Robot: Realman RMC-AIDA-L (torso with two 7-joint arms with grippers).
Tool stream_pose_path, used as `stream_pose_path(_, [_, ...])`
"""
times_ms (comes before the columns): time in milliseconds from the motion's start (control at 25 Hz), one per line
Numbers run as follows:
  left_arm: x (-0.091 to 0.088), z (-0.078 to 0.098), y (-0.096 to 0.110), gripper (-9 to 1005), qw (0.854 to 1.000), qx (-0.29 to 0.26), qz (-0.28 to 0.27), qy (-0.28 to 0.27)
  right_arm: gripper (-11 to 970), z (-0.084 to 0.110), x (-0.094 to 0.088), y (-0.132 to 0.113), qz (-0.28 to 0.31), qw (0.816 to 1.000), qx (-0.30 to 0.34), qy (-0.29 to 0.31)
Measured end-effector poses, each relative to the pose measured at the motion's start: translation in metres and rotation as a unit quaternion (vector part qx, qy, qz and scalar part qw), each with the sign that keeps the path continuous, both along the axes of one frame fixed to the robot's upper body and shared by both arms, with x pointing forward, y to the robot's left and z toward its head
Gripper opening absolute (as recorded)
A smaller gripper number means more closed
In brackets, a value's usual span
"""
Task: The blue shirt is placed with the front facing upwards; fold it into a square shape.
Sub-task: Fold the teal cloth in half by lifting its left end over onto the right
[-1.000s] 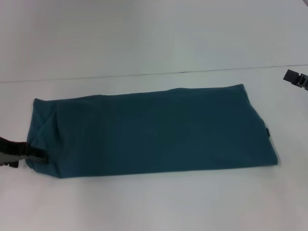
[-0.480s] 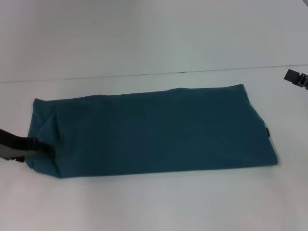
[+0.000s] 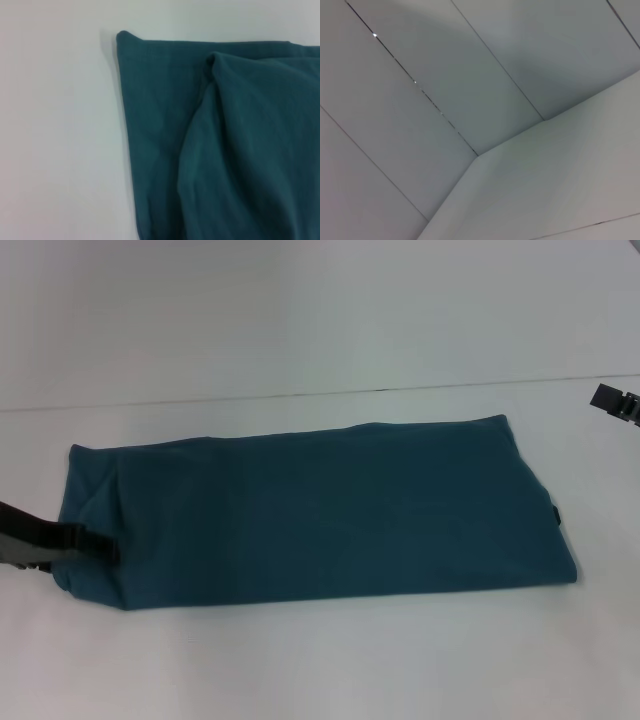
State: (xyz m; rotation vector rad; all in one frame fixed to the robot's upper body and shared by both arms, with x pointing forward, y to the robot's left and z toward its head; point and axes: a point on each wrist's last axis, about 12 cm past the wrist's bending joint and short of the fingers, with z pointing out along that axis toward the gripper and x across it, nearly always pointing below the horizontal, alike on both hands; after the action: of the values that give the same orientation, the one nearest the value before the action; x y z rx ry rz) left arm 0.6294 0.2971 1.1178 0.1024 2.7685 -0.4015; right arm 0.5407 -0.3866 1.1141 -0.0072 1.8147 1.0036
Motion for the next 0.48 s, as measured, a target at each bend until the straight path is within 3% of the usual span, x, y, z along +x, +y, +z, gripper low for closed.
stream_pose_path(480, [0.003, -0.002, -0.014, 920, 1.000, 0.005, -0.021, 0.001, 746, 0.000, 0.000, 0.000, 0.000, 1.000, 0.000, 0.000])
